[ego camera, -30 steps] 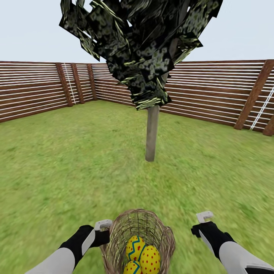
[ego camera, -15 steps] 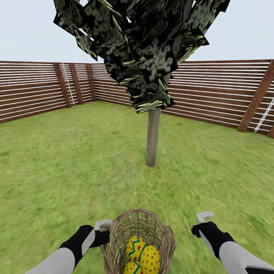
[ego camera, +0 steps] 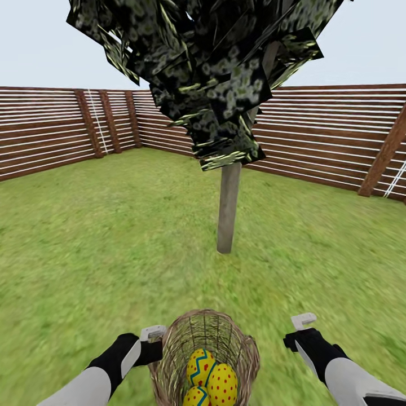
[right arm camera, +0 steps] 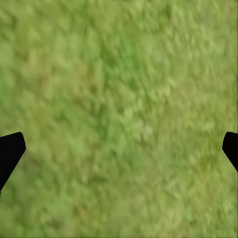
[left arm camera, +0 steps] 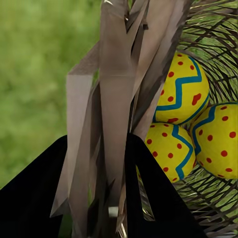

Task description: Take the three Easter eggs out of the wicker basket on the lawn in the garden, then place them on the lawn next to a single tree (choose any tree) so that all three eggs are next to the same tree and none are left in the basket.

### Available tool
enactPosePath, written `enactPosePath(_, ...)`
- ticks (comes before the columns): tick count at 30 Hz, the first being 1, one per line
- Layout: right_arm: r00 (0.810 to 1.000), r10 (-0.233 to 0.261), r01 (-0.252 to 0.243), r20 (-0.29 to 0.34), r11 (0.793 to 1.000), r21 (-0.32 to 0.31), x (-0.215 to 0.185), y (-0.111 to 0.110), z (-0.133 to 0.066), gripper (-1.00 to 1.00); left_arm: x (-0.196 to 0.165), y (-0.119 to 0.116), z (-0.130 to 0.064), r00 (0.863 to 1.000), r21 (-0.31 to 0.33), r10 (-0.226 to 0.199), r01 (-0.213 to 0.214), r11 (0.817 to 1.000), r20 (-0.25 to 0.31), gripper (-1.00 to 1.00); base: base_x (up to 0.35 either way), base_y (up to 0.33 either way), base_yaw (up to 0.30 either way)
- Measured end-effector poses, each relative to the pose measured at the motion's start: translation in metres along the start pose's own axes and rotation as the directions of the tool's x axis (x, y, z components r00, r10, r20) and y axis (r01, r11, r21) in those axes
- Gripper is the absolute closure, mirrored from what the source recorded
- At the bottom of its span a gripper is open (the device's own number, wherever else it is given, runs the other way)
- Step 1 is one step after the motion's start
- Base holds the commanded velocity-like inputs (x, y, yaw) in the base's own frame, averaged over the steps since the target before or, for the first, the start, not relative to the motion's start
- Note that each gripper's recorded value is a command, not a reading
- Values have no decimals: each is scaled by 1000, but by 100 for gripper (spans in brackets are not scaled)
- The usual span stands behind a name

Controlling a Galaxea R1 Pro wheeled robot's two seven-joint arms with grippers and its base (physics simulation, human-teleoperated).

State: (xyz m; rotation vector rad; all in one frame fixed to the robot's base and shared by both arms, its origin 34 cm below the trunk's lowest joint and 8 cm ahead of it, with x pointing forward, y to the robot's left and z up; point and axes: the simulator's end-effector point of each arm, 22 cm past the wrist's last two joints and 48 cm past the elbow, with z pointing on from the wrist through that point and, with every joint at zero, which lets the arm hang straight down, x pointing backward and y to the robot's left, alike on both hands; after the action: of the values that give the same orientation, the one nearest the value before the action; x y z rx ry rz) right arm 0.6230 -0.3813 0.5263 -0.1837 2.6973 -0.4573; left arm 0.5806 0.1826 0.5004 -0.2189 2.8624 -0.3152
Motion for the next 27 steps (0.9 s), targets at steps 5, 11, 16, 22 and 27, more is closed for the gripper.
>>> enactPosePath(5, 1000, -2, 2, -7, 1000, -1, 3, 1, 3, -100, 3, 1, 3, 1000, -1, -2, 2, 1000, -8, 100, 322, 0, 0)
enactPosePath(11, 1000, -4, 4, -12, 1000, -1, 5, 2, 4, -100, 5, 2, 5, 1000, -2, -3, 3, 1000, -13, 100, 322, 0, 0)
enactPosePath(16, 1000, -5, 5, -15, 1000, -2, 7, 3, 5, -100, 6, 2, 6, 1000, -3, -3, 3, 1000, -16, 100, 322, 0, 0)
enactPosePath(22, 1000, -7, 7, -16, 1000, -3, 7, 3, 5, -100, 7, 2, 6, 1000, -3, -4, 4, 1000, -17, 100, 322, 0, 0)
enactPosePath(27, 1000, 0, 0, -17, 1000, -11, 11, 7, 6, -100, 15, 12, 8, 999, -21, 14, -15, 1000, -29, 100, 70, 0, 0)
